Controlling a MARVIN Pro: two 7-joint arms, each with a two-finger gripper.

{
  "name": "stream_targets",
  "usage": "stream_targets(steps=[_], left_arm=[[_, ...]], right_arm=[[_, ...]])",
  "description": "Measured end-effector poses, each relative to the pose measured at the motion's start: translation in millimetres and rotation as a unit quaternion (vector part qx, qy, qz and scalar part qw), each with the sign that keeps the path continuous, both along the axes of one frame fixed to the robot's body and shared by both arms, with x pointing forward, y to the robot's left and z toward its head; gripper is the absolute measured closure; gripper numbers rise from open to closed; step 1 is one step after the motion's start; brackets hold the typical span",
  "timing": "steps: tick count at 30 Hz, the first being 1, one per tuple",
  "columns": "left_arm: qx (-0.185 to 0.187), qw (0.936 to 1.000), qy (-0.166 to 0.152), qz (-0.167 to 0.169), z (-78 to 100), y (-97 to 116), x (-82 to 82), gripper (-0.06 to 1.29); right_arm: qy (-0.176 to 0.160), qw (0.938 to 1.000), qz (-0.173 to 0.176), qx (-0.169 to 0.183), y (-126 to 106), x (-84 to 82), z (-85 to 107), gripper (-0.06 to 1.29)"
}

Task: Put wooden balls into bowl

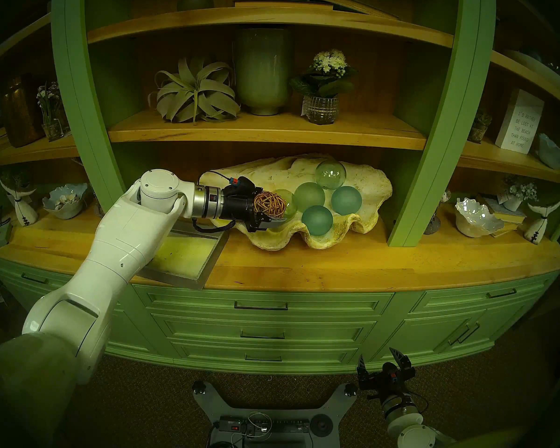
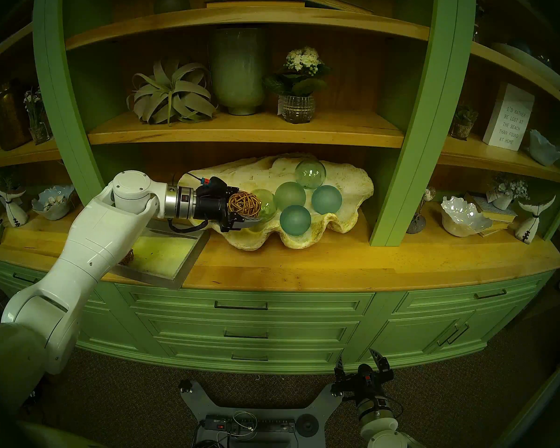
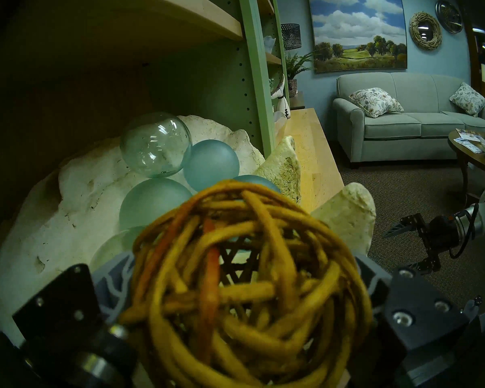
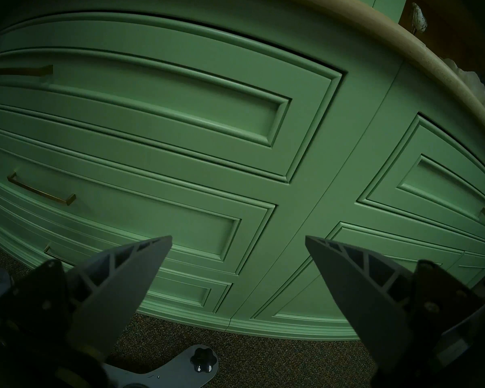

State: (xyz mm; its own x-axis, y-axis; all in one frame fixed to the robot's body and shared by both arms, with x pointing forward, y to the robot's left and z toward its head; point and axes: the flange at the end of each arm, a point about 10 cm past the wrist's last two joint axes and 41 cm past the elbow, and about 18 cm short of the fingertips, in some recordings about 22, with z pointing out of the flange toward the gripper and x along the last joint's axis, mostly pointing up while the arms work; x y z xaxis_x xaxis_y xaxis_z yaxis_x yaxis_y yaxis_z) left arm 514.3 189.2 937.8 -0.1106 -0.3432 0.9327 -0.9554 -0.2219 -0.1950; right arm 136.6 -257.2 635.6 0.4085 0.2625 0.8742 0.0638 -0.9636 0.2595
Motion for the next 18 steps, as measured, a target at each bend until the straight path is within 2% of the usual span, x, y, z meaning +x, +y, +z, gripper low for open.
stream_targets(steps=[9,13,18], left_arm=[[0.002,1.0000,0.000,0.000,-2.0,-0.3,0.5,0.22],[0.003,1.0000,0.000,0.000,-2.6,0.0,0.6,0.15],[0.004,1.0000,0.000,-0.002,-3.9,0.7,0.6,0.14]], right_arm=[[0.000,1.0000,0.000,0.000,0.0,0.0,0.0,-0.01],[0.000,1.0000,0.000,0.000,0.0,0.0,0.0,-0.01],[0.000,1.0000,0.000,0.000,0.0,0.1,0.1,-0.01]])
